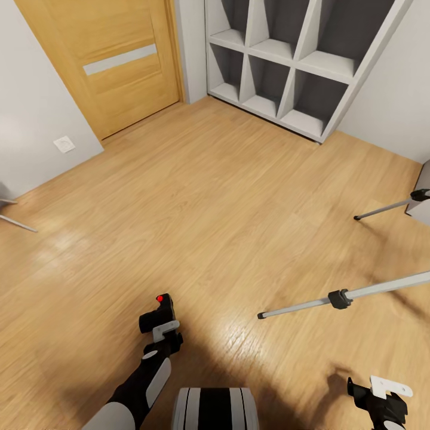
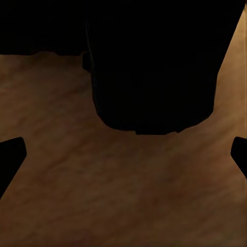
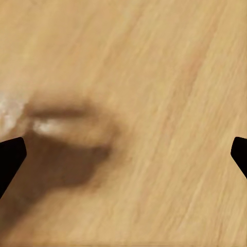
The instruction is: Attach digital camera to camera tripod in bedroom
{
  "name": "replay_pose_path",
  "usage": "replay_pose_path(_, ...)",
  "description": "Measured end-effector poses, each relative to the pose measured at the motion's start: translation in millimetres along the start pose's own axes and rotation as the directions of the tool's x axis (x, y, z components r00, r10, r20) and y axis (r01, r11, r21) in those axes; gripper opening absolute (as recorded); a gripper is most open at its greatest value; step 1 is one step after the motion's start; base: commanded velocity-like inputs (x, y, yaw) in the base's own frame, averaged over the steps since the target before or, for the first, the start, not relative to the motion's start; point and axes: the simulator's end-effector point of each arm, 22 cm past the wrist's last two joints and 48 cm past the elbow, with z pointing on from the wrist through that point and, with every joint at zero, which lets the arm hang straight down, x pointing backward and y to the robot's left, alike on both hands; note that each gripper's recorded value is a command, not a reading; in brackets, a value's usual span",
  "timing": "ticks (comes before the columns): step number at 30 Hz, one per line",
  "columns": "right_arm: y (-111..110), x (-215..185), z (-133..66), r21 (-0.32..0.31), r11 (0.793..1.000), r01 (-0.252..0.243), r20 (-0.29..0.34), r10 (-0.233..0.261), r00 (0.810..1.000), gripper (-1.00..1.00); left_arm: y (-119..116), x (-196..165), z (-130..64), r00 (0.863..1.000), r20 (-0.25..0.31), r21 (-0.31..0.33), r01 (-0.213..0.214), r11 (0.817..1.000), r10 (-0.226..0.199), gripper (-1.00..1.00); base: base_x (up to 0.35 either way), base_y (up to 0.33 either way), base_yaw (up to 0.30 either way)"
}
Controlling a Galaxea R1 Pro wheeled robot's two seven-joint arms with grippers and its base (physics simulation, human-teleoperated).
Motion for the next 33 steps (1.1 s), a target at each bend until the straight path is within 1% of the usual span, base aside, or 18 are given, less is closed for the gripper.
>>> replay_pose_path(26,0.0,-0.4,0.0,0.0,1.0,0.0,0.002,0.0,1.0,1.0,-5.4,-1.8,-0.6,1.0,0.007,0.018,-0.01,1.0,0.01,1.0,0.0,0.0,0.0)
replay_pose_path(33,0.1,-0.2,-0.1,0.0,1.0,0.0,0.001,0.0,1.0,1.0,-4.5,-0.9,-0.4,1.0,0.005,0.016,-0.013,1.0,0.013,1.0,0.065,0.0,0.0)
